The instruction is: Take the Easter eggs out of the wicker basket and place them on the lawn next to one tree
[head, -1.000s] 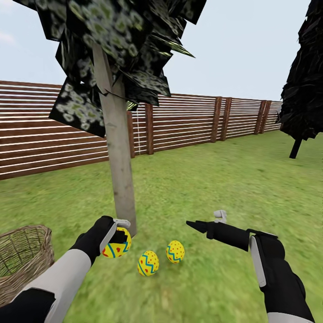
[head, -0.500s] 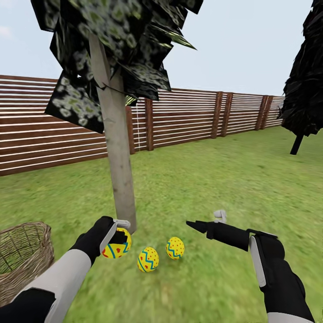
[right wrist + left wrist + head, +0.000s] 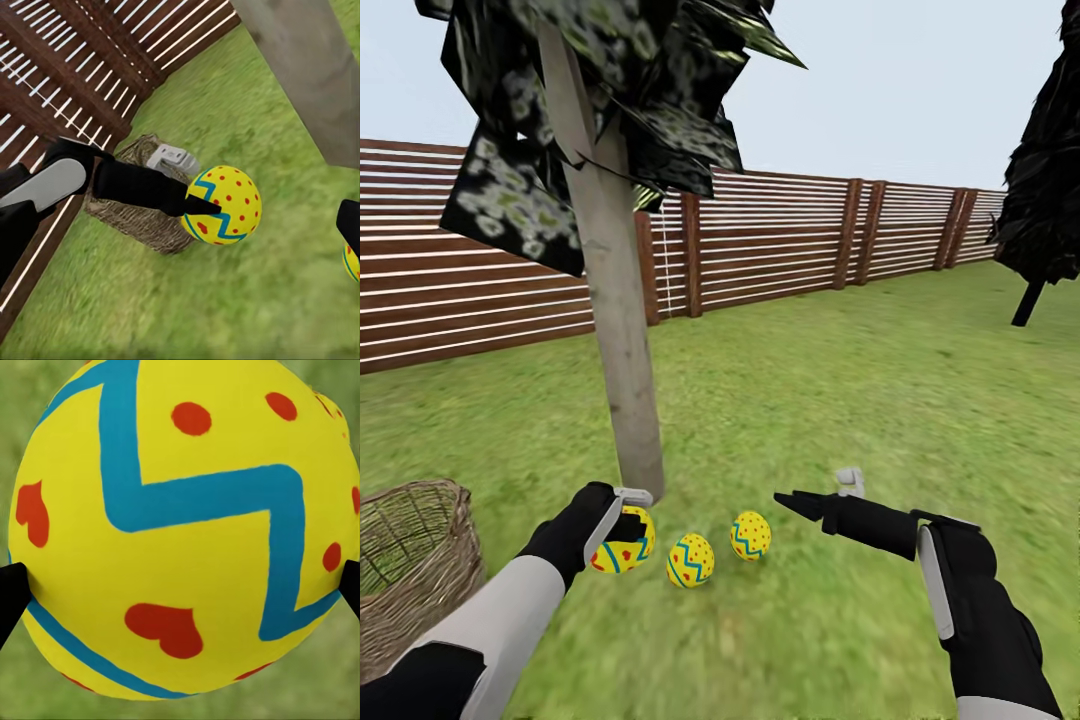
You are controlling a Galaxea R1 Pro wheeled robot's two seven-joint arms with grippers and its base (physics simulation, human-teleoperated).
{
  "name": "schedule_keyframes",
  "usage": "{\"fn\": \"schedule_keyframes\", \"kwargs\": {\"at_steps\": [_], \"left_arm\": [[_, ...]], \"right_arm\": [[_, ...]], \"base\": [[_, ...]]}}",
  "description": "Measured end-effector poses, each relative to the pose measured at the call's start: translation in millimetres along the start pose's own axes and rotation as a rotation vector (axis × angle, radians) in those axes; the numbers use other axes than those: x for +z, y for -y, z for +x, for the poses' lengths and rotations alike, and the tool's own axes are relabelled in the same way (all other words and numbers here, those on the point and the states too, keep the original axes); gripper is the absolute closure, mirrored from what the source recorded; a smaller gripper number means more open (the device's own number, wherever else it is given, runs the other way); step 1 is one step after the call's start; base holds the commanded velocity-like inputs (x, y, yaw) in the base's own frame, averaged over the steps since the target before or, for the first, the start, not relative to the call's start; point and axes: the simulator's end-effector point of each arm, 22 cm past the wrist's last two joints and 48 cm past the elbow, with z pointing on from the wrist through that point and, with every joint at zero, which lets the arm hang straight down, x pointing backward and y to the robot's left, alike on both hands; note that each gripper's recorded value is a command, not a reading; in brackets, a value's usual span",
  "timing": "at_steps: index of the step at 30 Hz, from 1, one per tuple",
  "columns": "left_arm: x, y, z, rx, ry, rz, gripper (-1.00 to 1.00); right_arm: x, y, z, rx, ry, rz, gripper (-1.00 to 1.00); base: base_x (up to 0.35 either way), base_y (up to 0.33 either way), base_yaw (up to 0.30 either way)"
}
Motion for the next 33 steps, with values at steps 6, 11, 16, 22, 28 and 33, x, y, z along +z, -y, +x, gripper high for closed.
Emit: {"fn": "schedule_keyframes", "kwargs": {"at_steps": [6, 11, 16, 22, 28, 33], "left_arm": [[12.7, 1.4, 8.5, 0.001, -0.024, 0.002, 1.00], [23.0, 3.3, 15.9, 0.003, -0.044, 0.005, 1.00], [33.3, 3.8, 23.4, 0.004, -0.064, 0.005, 1.00], [45.3, 5.2, 33.1, 0.006, -0.090, 0.005, 1.00], [57.0, 6.7, 43.0, 0.007, -0.115, 0.007, 1.00], [66.5, 9.0, 50.9, 0.008, -0.135, 0.012, 1.00]], "right_arm": [[3.7, 10.3, 8.3, 0.022, -0.013, 0.006, -1.00], [6.9, 18.7, 15.3, 0.038, -0.024, 0.012, -1.00], [9.9, 26.9, 22.4, 0.056, -0.034, 0.017, -1.00], [13.4, 37.2, 31.3, 0.078, -0.046, 0.025, -1.00], [16.5, 47.6, 40.6, 0.100, -0.059, 0.033, -1.00], [19.0, 55.5, 48.2, 0.117, -0.069, 0.038, -1.00]], "base": [[0.000, 0.000, 0.000], [0.000, 0.000, 0.000], [0.000, 0.000, 0.000], [0.000, 0.000, 0.000], [0.000, 0.000, 0.000], [0.000, 0.000, 0.000]]}}
